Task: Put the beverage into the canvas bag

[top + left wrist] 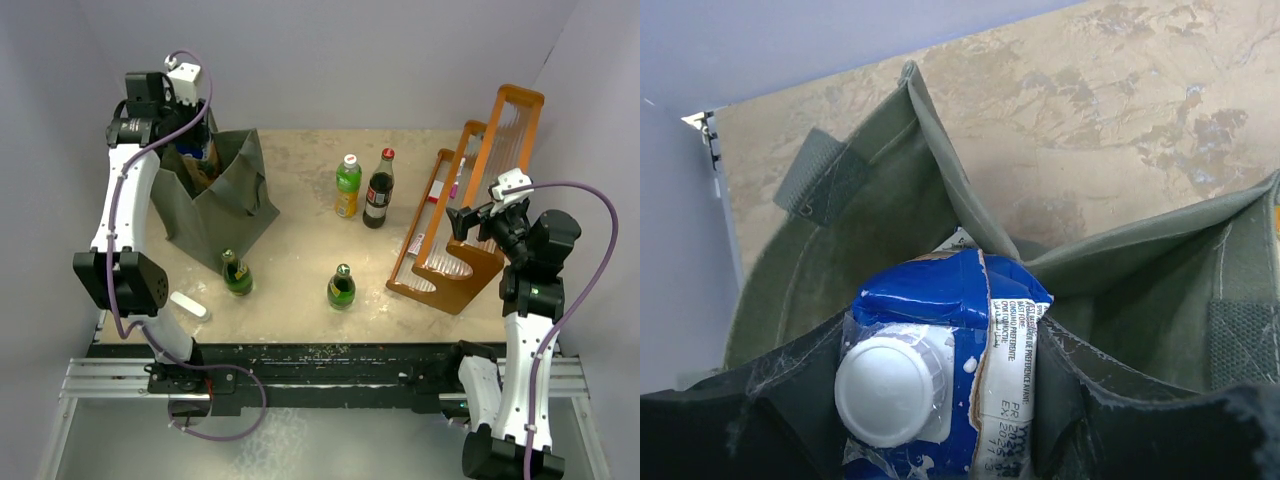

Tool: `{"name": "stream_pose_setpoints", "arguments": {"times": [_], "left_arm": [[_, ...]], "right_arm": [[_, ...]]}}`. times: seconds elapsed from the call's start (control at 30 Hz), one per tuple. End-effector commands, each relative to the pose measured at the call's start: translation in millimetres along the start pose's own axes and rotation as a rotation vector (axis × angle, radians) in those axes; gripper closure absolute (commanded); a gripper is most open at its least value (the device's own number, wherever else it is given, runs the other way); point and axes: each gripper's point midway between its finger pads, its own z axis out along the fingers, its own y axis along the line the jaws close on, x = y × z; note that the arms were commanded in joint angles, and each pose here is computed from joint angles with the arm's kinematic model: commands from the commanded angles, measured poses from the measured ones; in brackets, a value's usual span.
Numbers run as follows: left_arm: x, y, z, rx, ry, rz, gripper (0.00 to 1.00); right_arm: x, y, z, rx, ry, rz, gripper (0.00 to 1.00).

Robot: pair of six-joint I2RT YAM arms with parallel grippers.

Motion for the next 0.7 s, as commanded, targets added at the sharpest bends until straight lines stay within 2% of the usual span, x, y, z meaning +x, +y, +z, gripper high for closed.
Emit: {"name": "stream_pose_setpoints", "arguments": {"times": [0.0,0.27,0.47,0.67], "left_arm": [[-124,14,-46,-0.057,-0.484,0.036,1.0],[-112,15,-30,-0.068,-0.503,0.024,1.0],[-97,17,-13,-0.067,-0.451,0.034,1.0],[-93,4,-12,0.007,-0.43,0.038,1.0]], "right_arm": [[14,15,-3,-0.062,0.035,0.016,0.0],[15,15,-3,-0.066,0.035,0.017,0.0],[15,16,-2,-0.068,0.034,0.019,0.0],[1,19,2,-0.105,-0.001,0.051,0.0]]}}
